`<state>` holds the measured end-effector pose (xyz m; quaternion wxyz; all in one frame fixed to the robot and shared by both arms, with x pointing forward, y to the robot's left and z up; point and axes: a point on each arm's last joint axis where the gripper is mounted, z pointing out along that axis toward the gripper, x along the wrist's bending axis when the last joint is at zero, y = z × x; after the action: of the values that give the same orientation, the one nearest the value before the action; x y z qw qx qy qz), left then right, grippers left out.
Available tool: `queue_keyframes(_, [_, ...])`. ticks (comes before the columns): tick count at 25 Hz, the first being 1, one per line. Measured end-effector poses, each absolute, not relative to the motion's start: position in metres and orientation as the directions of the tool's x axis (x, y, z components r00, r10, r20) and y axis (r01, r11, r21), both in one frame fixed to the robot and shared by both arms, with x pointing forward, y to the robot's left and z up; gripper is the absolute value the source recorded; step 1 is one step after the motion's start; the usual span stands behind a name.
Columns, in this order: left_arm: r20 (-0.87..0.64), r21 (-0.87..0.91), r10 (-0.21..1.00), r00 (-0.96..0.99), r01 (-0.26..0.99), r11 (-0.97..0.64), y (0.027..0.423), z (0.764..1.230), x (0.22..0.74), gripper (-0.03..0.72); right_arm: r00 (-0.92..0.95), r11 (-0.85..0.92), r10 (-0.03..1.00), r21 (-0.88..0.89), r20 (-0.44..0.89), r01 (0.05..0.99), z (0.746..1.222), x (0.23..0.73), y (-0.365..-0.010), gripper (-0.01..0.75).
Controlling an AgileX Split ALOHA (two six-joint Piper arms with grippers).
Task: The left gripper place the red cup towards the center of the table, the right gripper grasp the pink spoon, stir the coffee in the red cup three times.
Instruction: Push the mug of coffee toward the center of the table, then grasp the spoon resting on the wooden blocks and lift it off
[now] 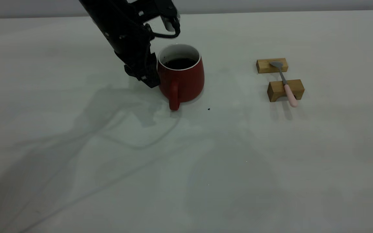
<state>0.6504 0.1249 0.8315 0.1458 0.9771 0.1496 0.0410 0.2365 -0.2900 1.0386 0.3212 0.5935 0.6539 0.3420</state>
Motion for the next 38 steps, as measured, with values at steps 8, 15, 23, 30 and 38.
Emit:
queue_keyframes(8, [0.089,0.24,0.456,0.886,0.425,-0.873,0.167,0.912,0.655,0.407,-0.089,0.062,0.996,0.829,-0.014,0.556,1.039,0.237,-0.29,0.237])
queue_keyframes(15, [0.16,0.295,0.704,0.692,0.647,-0.703,0.193,1.041,0.617,0.407,-0.09,0.063,0.996,0.829,-0.015,0.556,1.039,0.237,-0.29,0.237])
queue_keyframes(23, [0.156,0.362,0.868,0.472,0.79,-0.495,0.227,1.155,0.523,0.407,-0.09,0.063,0.996,0.829,-0.015,0.556,1.039,0.237,-0.29,0.237])
queue_keyframes(30, [0.124,0.452,0.925,0.36,0.809,-0.376,0.245,1.173,0.459,0.407,-0.089,0.062,0.996,0.829,-0.014,0.556,1.039,0.237,-0.29,0.237])
queue_keyframes(38, [0.062,0.379,0.967,0.248,0.89,-0.253,0.268,1.116,0.377,0.407,-0.089,0.062,0.996,0.829,-0.014,0.556,1.039,0.237,-0.29,0.237])
